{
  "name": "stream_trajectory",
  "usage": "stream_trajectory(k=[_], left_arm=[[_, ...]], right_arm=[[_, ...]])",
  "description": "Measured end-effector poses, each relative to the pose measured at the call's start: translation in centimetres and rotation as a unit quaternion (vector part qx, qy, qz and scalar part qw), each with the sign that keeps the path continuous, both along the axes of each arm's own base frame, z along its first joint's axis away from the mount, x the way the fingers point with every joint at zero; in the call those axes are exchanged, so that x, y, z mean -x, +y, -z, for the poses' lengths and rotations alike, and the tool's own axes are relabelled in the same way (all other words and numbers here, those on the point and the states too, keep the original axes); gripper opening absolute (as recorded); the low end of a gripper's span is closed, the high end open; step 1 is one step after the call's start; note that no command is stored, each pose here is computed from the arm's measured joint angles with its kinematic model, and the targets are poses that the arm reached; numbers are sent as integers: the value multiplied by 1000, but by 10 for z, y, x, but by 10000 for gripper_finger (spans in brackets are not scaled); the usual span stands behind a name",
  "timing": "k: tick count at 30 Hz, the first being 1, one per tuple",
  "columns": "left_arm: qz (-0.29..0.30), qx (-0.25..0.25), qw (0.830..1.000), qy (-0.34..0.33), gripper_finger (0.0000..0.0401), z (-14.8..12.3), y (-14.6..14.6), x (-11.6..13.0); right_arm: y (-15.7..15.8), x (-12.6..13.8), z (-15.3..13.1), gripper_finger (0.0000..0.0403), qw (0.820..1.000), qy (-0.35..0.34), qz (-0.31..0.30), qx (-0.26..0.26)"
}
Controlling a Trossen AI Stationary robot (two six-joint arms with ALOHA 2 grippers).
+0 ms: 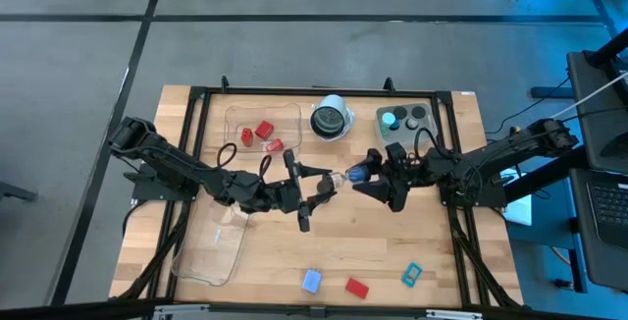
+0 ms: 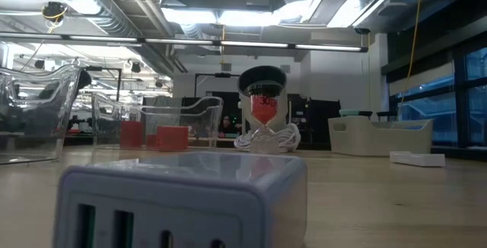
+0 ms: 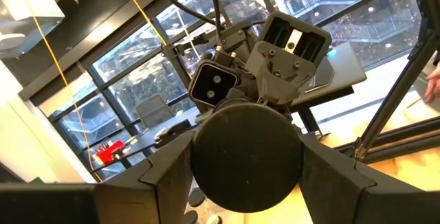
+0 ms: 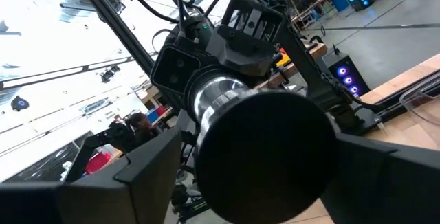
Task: Pick & Place Office items
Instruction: Put the dark blue hourglass into the gray bin
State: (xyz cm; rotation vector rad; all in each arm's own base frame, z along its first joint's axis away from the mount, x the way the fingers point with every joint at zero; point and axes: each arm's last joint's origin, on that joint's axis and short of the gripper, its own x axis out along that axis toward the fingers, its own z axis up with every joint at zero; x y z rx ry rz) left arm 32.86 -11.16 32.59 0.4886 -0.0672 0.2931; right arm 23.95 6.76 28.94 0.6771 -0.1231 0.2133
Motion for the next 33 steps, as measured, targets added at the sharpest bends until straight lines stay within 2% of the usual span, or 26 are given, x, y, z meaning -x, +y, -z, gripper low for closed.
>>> stream_trajectory(k=[12, 21, 30, 33], left_arm=[[4, 6, 1000, 0, 221, 0, -1, 0], [7, 5, 1000, 3, 221, 1, -3, 1], [8, 13, 1000, -1, 221, 1, -3, 1], [8, 14, 1000, -1, 224, 1, -3, 1]], right_arm=[[-1, 0, 0, 258, 1000, 0, 13, 4], [-1, 0, -1, 205, 1000, -5, 7, 1], [-1, 0, -1, 220, 1000, -3, 5, 0], [-1, 0, -1, 212, 1000, -3, 5, -1]])
